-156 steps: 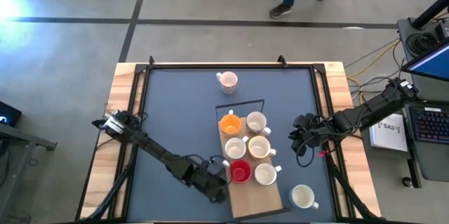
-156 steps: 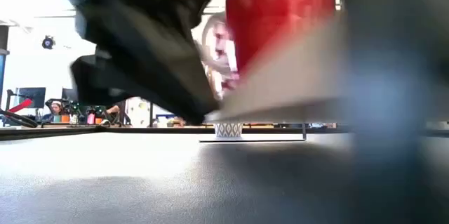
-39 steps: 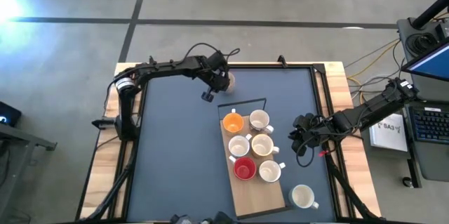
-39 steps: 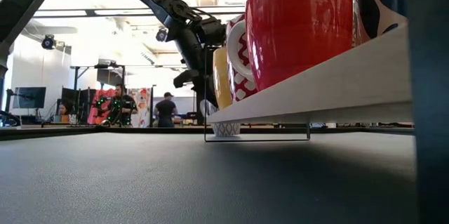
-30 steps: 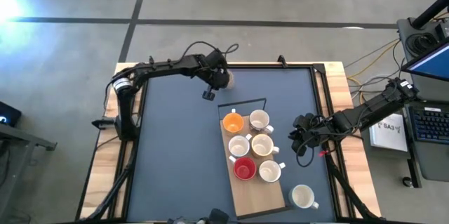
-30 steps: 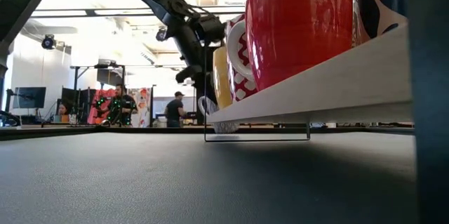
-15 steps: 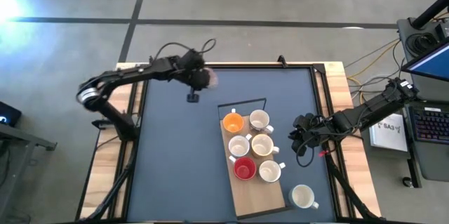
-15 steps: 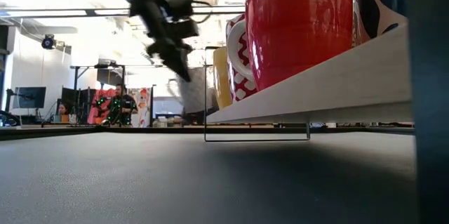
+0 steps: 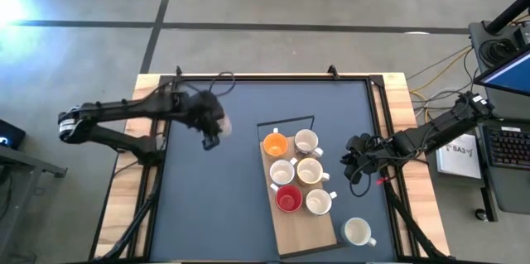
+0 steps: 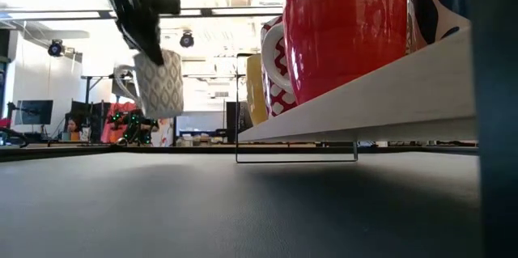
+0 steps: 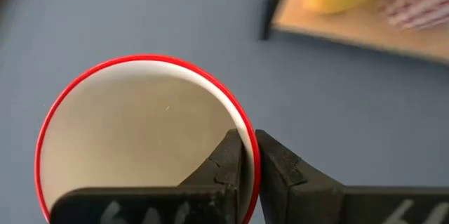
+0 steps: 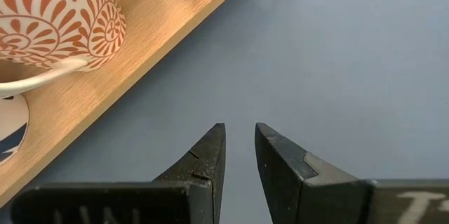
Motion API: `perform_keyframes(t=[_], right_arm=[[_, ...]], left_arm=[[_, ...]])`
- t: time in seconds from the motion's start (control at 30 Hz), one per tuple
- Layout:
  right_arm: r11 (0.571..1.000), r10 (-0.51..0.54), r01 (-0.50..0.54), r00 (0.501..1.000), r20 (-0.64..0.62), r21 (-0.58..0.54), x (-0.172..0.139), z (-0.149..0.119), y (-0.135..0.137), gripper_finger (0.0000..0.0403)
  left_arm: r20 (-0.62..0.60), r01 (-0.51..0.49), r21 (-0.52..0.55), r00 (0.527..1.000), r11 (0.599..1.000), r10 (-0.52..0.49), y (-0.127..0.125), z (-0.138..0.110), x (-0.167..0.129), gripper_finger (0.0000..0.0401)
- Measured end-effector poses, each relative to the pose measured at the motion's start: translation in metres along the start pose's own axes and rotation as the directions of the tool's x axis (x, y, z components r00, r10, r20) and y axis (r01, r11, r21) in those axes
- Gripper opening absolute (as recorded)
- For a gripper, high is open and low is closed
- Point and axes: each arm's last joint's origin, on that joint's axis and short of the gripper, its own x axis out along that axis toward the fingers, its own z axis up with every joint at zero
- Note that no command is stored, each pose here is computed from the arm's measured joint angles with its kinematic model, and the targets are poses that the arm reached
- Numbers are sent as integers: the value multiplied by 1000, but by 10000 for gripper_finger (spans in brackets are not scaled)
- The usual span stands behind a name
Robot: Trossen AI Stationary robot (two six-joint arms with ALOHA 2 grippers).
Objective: Place coffee mugs
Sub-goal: Put the gray mug on the shelf
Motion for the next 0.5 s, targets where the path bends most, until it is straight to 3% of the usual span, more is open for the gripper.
perform_keyframes(t=[0.13,0.23,0.33,0.5], right_arm=[[1000,0,0,1000,0,0,0,0,0,68],[1000,0,0,1000,0,-1,0,0,0,68],[1000,0,0,1000,0,0,0,0,0,68],[1000,0,0,1000,0,0,0,0,0,68]], left_arm=[[23,83,-126,996,989,-81,-32,-5,-6,13],[38,86,-201,996,976,-80,-55,-9,-4,14],[63,98,-239,994,966,-85,-80,-12,1,15],[116,197,-294,979,935,-170,-126,-17,14,16]])
